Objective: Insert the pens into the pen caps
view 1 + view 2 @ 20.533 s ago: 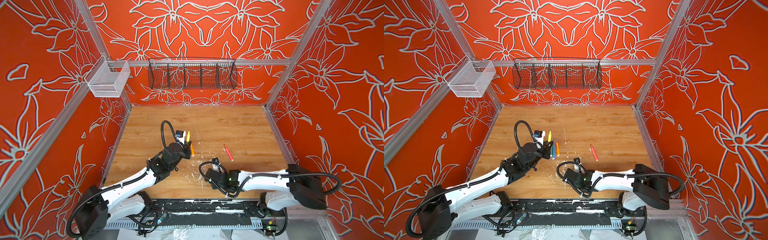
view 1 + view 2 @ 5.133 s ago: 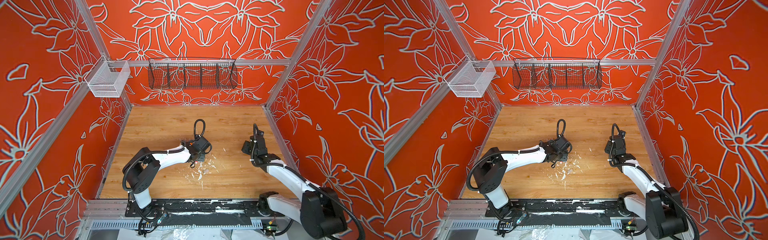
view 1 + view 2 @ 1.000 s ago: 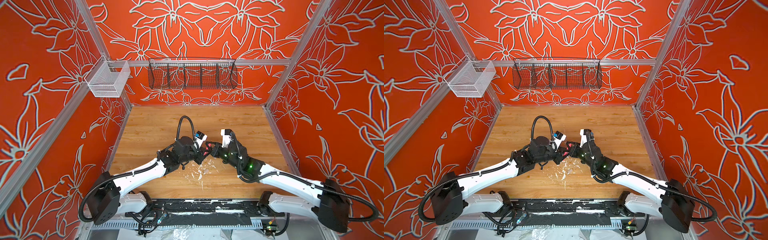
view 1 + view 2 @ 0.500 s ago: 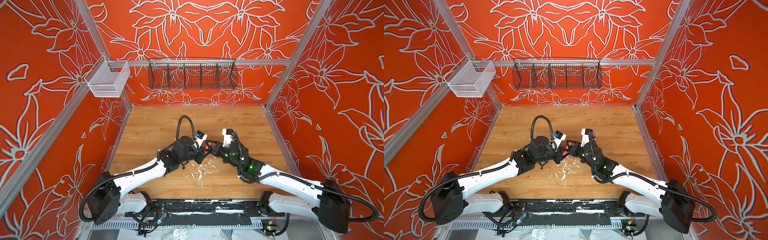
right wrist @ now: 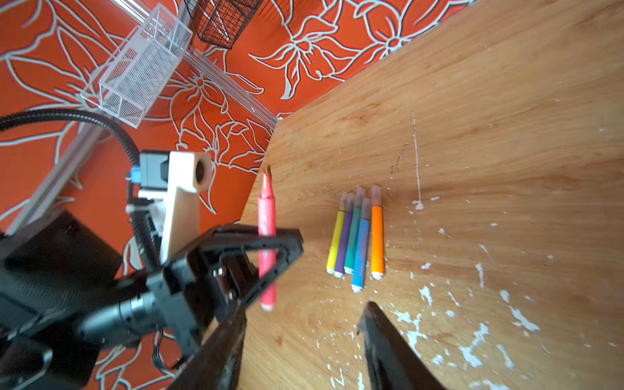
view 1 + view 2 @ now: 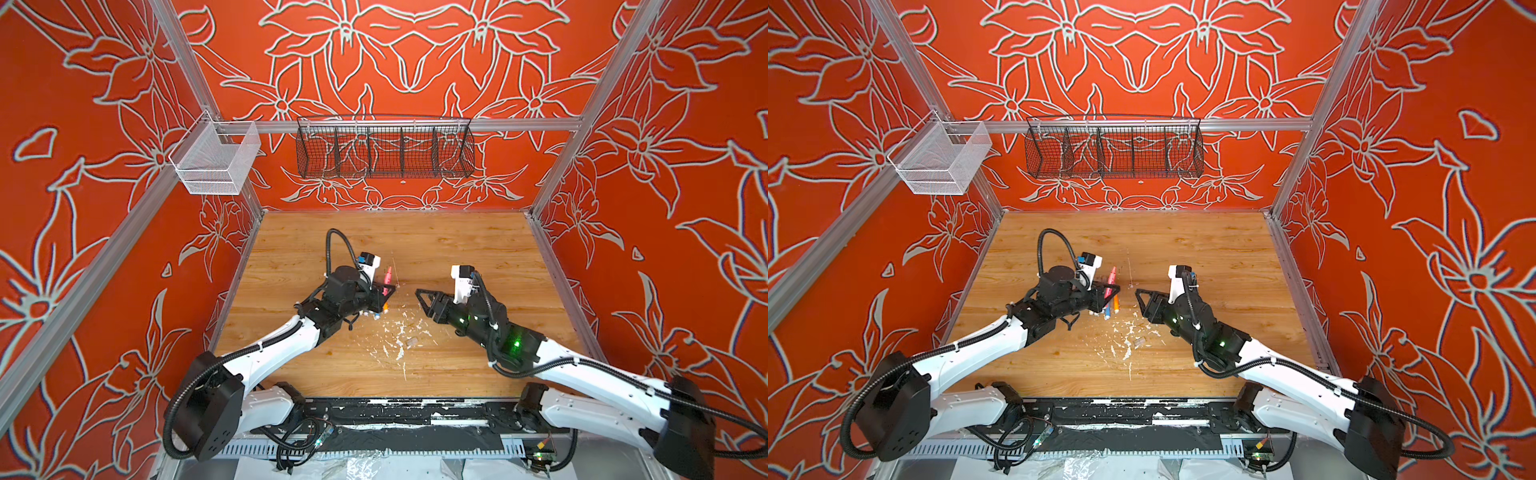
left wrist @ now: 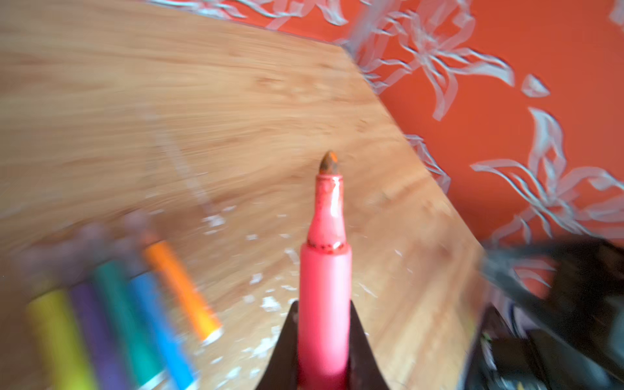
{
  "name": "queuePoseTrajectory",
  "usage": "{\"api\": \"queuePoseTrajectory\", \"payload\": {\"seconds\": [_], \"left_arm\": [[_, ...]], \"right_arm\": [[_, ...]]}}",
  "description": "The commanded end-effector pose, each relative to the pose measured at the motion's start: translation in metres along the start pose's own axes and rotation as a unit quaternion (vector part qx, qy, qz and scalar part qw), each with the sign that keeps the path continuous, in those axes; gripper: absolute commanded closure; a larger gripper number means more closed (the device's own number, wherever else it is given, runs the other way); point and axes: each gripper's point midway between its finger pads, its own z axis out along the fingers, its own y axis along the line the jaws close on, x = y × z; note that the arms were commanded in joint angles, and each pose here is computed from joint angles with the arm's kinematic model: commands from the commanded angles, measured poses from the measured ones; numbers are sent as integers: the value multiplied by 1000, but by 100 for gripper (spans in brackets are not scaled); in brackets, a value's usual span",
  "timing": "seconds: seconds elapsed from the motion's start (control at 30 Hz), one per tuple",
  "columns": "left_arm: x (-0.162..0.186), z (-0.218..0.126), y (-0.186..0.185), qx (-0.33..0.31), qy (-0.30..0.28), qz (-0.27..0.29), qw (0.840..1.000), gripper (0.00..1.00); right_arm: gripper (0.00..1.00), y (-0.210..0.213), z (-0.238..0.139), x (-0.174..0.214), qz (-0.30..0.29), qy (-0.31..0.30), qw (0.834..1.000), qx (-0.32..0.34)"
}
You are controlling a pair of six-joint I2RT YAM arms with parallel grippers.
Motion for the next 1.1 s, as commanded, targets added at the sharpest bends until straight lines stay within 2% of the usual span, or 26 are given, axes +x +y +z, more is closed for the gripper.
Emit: {"api": "queuePoseTrajectory", "payload": {"seconds": [0.0,0.1,0.2,0.6,1.07], "left_arm": [[-18,-17,35,-79,-52,-55,994,100],[-20,-25,50,-109,-65,-63,990,100],[-21,-26,47,-101,-65,-60,991,100],[-24,-31,41,-88,-73,-56,992,100],[-24,-29,41,-89,-70,-55,992,100]], "right_arm": [[41,-37,-4,40,-53,55,994,79],[41,-51,2,75,-65,112,986,102],[41,-62,8,99,-72,148,979,121],[39,-90,43,154,-60,221,961,153],[43,-93,68,166,-91,240,951,174]]}}
